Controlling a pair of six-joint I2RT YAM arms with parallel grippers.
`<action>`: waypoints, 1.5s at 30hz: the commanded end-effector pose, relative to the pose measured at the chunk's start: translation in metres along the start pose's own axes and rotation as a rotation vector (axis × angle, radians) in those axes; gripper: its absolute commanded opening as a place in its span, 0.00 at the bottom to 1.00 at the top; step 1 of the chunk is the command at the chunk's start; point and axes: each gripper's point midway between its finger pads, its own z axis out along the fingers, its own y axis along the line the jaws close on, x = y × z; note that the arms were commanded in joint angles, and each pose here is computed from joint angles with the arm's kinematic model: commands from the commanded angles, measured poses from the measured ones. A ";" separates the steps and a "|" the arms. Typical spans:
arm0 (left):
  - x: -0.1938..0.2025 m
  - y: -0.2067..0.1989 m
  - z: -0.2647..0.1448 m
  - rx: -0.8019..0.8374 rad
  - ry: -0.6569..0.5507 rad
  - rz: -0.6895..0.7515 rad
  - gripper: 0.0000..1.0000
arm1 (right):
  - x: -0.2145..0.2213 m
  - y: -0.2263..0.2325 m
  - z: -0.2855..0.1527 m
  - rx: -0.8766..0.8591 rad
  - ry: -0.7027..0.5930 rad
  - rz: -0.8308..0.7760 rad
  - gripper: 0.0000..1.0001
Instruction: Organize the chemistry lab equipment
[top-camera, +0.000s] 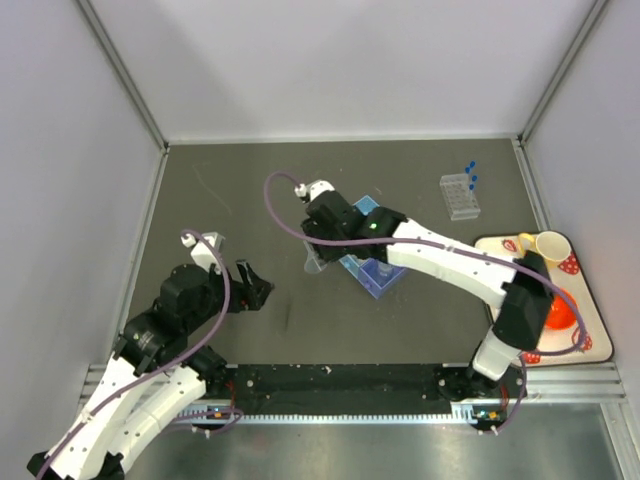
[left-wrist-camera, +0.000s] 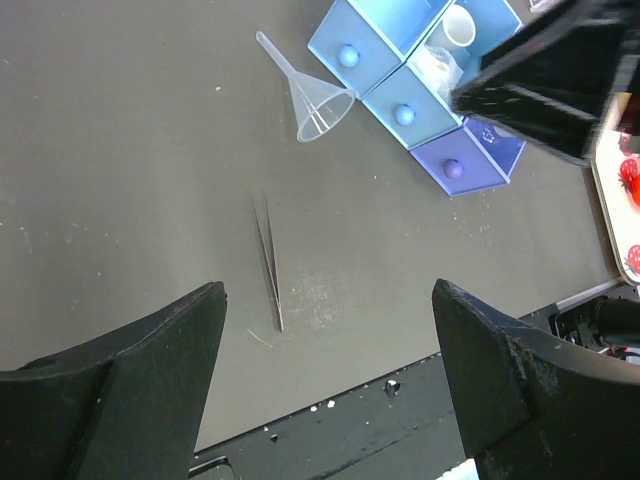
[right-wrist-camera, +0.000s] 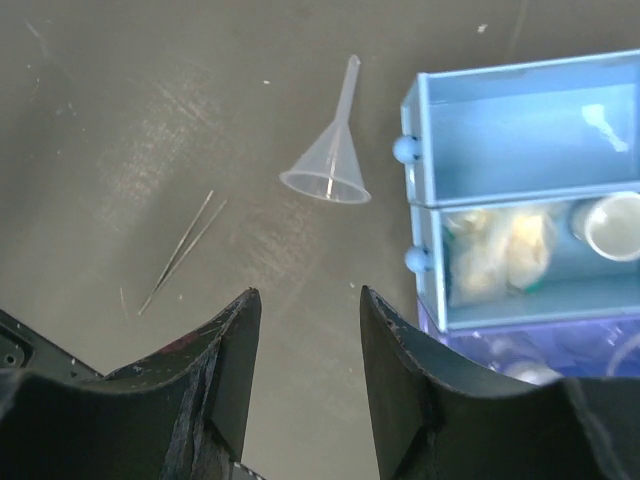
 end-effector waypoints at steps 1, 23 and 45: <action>-0.014 -0.001 -0.014 -0.006 -0.057 -0.012 0.89 | -0.010 0.024 0.027 -0.038 0.018 0.027 0.45; -0.008 -0.009 -0.024 0.063 -0.059 -0.003 0.89 | 0.029 0.051 0.111 -0.019 0.187 0.164 0.60; -0.006 -0.014 -0.032 0.107 -0.058 0.019 0.90 | 0.045 0.027 0.155 0.112 0.197 0.318 0.53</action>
